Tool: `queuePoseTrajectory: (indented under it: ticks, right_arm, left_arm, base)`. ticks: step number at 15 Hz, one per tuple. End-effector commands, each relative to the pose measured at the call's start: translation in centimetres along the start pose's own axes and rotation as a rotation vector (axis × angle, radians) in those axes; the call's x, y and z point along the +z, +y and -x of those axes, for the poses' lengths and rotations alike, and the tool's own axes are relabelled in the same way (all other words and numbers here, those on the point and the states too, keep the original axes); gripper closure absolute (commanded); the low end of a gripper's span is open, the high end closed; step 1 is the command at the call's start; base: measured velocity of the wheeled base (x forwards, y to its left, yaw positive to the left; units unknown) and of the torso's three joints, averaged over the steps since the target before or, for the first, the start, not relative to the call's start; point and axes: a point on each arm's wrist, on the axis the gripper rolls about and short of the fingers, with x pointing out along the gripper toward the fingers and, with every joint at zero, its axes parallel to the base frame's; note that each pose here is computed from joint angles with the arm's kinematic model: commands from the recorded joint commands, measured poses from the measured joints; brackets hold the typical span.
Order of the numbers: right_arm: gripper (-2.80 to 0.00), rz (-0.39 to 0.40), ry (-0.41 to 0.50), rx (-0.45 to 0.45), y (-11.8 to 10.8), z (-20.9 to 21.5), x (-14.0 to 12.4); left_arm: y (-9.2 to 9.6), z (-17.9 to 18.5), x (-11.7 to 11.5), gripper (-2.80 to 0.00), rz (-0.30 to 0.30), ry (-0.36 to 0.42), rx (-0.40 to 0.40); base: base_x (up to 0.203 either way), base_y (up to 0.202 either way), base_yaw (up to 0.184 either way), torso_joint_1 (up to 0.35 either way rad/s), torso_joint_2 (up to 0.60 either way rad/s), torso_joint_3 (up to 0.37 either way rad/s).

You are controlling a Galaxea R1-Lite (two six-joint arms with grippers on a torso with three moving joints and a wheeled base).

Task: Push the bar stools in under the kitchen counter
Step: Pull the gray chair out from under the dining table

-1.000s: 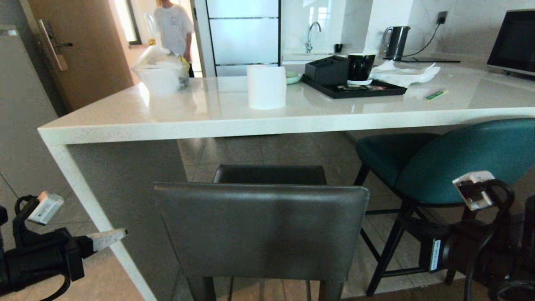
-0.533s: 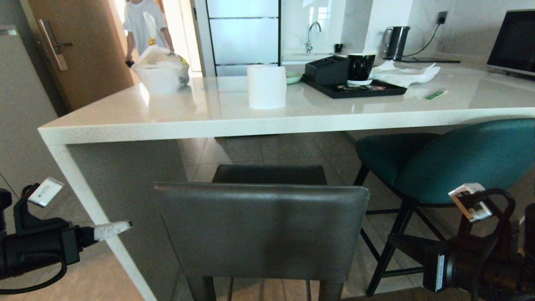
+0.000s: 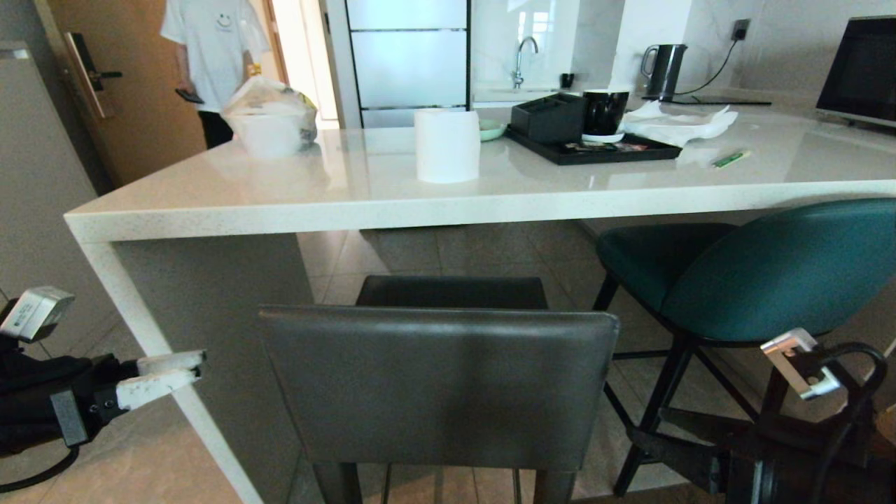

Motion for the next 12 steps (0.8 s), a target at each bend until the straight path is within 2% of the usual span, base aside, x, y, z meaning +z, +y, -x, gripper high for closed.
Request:
queuePoseTrajectory:
  ticks: [1, 2, 5, 7, 10, 12]
  right_arm:
    - [-2.80, 0.021, -0.046, 0.173, 0.1, 0.4, -0.2]
    - [-2.80, 0.038, -0.058, 0.252, -0.2, 0.2, 0.0]
    - [-2.80, 0.117, -0.050, 0.320, -1.9, -0.8, 0.8]
    - [-2.80, 0.145, -0.039, 0.397, -3.1, -0.8, 1.2]
    - [-2.80, 0.226, -0.025, 0.361, -5.2, -2.0, 1.1]
    - [-2.80, 0.252, -0.006, 0.345, -6.2, -2.8, 0.8]
  left_arm:
    - [1.9, 0.0, -0.7, -2.80, -0.019, -0.011, -0.031]
    - [3.0, -0.4, -0.8, -2.80, -0.069, -0.014, -0.052]
    - [5.9, -2.0, -1.7, -2.80, -0.226, -0.014, -0.110]
    - [7.0, -3.2, -2.3, -2.80, -0.319, -0.016, -0.144]
    - [8.9, -4.0, -2.0, -2.80, -0.382, -0.024, -0.160]
    - [10.1, -4.1, -2.2, -2.80, -0.354, -0.022, -0.157]
  base:
    - [0.000, 0.000, 0.000, 0.000, 0.00, 0.000]
    - [0.000, 0.000, 0.000, 0.000, 0.00, 0.000]
    - [0.000, 0.000, 0.000, 0.000, 0.00, 0.000]
    - [0.000, 0.000, 0.000, 0.000, 0.00, 0.000]
    - [0.000, 0.000, 0.000, 0.000, 0.00, 0.000]
    - [0.000, 0.000, 0.000, 0.000, 0.00, 0.000]
